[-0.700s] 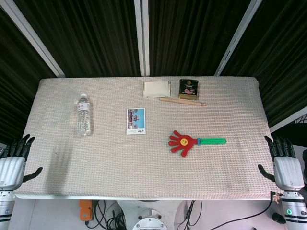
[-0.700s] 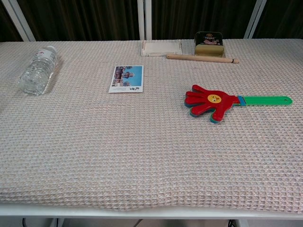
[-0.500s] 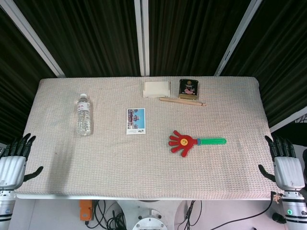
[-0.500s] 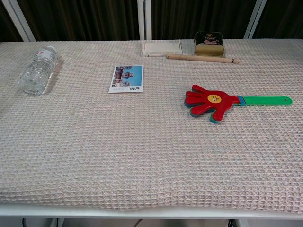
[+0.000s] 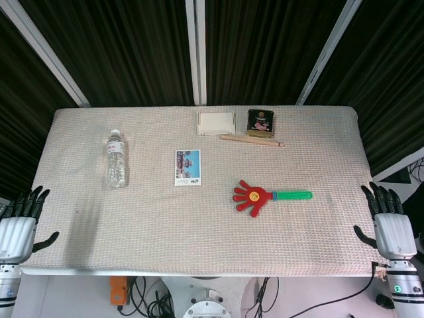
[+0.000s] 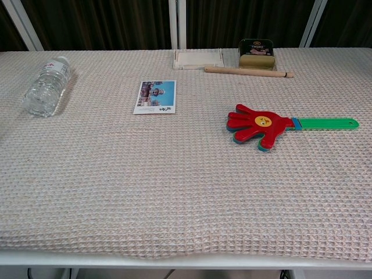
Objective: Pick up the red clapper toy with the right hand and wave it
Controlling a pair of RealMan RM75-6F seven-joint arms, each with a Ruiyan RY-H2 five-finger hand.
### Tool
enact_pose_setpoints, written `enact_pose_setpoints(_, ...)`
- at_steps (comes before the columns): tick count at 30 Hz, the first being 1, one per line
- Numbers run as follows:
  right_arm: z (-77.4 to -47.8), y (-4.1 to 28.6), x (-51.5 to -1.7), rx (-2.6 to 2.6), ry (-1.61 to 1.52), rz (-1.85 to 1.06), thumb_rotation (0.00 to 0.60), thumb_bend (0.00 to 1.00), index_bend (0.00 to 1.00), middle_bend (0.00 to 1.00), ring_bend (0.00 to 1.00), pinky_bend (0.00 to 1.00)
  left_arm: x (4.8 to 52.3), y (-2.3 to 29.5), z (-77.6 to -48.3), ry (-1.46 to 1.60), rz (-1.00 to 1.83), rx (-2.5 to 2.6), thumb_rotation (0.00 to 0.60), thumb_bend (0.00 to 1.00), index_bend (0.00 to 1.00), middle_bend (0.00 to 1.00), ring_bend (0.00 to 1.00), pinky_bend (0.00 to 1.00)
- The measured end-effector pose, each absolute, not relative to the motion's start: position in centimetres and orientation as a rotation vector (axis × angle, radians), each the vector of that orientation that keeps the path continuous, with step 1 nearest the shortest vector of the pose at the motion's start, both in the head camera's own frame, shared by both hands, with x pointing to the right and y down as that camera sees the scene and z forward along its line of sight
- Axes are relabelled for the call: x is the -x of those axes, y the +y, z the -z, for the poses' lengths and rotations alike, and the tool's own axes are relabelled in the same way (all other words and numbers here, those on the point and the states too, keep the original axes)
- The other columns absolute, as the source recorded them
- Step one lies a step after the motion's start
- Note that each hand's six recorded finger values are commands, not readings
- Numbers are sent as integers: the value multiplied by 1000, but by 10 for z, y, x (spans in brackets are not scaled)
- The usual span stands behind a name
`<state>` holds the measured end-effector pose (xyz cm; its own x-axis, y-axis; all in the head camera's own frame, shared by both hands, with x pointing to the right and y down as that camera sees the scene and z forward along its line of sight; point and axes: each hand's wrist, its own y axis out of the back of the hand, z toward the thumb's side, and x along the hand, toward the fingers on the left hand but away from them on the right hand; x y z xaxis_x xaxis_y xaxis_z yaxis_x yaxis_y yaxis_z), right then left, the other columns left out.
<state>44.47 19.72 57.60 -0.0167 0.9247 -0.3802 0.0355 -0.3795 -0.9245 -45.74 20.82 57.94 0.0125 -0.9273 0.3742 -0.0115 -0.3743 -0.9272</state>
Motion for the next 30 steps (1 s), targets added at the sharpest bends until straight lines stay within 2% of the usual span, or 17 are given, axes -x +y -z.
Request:
enact_pose_setpoints(8,-595,170,-423,1561,-933,-1494,600,141,0,0,0,0,457,209,-580,1005,1469,1506,600,157,38,5,0,0)
enact_pose_setpoints(21,-658,111,-347,1711,-733,-1516,600,153,1,0,0,0,453,208,-579,998,1463,1512,600,157,38,5,0,0)
enact_pose_setpoints(30,-698,103,-298,1783,-652,-1501,600,175,47,0,0,0,456,208,-576,1002,1462,1504,600,157,38,5,0,0)
